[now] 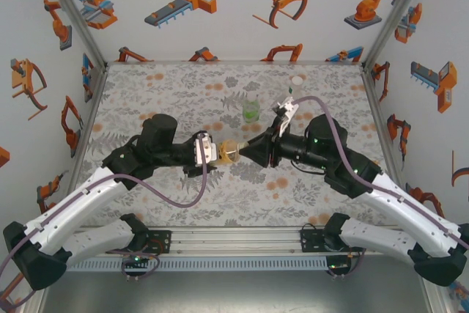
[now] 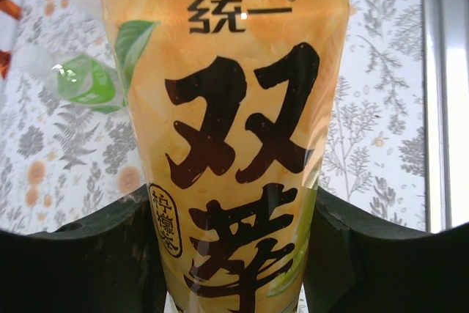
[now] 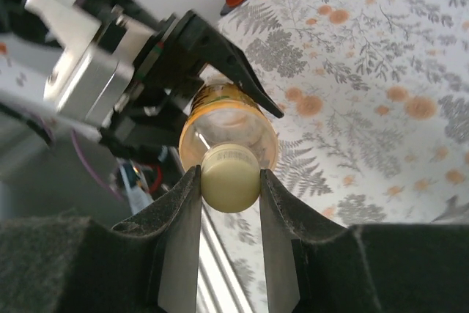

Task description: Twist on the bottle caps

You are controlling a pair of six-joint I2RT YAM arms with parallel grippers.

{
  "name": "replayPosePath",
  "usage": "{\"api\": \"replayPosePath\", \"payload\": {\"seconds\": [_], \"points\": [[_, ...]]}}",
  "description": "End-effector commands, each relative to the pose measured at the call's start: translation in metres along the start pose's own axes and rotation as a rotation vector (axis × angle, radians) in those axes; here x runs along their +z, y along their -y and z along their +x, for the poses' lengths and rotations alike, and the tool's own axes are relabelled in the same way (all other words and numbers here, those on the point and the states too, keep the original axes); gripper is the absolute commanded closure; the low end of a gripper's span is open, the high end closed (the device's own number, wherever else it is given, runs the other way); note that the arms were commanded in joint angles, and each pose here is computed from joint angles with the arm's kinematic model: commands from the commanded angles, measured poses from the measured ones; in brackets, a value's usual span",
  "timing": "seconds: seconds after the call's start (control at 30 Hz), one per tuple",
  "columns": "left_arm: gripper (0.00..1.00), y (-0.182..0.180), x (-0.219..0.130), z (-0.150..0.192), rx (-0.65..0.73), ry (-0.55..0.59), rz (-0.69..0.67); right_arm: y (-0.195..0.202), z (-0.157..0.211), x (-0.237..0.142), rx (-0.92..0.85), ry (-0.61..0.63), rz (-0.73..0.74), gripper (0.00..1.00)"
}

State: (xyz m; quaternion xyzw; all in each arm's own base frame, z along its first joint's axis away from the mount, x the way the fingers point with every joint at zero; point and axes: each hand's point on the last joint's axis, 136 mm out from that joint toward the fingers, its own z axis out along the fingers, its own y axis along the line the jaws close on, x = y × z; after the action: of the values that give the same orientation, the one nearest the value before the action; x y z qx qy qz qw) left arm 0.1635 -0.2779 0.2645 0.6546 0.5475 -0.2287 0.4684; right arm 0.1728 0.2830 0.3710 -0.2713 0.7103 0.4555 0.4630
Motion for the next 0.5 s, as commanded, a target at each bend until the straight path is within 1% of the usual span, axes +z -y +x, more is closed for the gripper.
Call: {"api": "replayPosePath", "payload": {"seconds": [0.0,0.1,0.17,0.3,0.43,0.47], "points": [[1.0,-0.009,-0.001,0.0,0.006,-0.003,-0.058,0.036,-0.013,0.009,0.386,0.112,0.175,1.0],[1.0,-0.012,0.0,0.003,0.001,-0.021,-0.075,0.051,-0.001,0.019,0.627,0.1,0.242,1.0],[1.0,-0.011,0.001,0.003,0.001,-0.018,-0.069,0.051,0.002,0.028,0.691,0.082,0.235,1.0],[1.0,-0.009,0.0,0.001,0.003,-0.007,-0.058,0.054,0.009,0.032,0.711,0.034,0.277,1.0],[1.0,-0.008,0.0,-0.001,0.006,-0.001,-0.053,0.051,0.004,0.028,0.697,0.044,0.267,1.0],[1.0,-0.008,0.0,-0.001,0.006,0.002,-0.05,0.05,0.003,0.027,0.682,0.046,0.262,0.95]]}}
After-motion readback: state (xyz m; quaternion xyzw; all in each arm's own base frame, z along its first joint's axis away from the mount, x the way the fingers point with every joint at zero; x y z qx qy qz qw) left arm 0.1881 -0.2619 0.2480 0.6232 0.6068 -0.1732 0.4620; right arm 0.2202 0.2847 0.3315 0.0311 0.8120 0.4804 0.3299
